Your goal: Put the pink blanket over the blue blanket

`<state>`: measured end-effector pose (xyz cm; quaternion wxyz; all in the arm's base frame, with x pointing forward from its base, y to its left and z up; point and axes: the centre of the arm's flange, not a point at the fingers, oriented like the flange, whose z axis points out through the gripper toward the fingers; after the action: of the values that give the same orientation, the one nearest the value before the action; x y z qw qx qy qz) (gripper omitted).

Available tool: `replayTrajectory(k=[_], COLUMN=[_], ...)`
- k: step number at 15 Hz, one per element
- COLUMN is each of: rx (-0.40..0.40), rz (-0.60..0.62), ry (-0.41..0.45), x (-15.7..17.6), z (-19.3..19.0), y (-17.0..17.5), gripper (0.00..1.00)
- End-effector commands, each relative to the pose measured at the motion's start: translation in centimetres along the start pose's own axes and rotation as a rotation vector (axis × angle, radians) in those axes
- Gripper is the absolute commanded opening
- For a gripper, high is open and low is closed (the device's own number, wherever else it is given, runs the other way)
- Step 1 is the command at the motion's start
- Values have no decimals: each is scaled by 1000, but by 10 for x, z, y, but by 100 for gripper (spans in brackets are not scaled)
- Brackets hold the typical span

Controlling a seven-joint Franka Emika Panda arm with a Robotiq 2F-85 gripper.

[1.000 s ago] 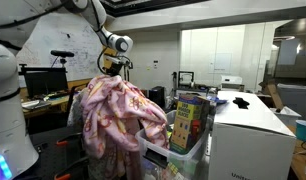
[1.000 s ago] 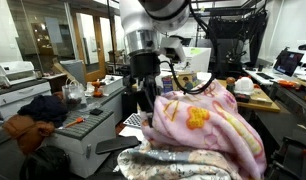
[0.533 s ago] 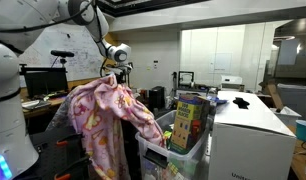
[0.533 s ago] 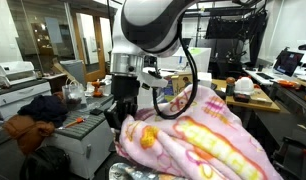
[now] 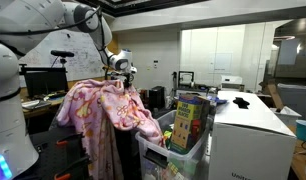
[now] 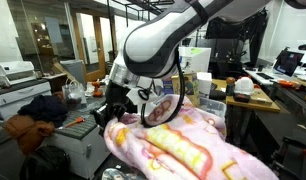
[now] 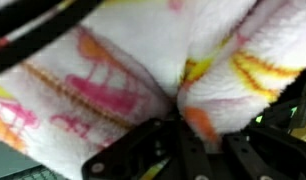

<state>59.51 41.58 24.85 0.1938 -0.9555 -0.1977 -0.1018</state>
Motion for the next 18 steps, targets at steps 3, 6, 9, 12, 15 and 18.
replayTrajectory(k=[3,6,9,12,15,18], rx=[-18,-44,-70,-89,-102,-112], rz=[-27,-65,-90,-102,-93,-75], ry=[273,314,289,277,267,296], x=[10,5,1,5,9,14], z=[4,3,-2,-12,-25,-38], y=[17,27,39,52,64,76], gripper=[36,45,67,88,100,100])
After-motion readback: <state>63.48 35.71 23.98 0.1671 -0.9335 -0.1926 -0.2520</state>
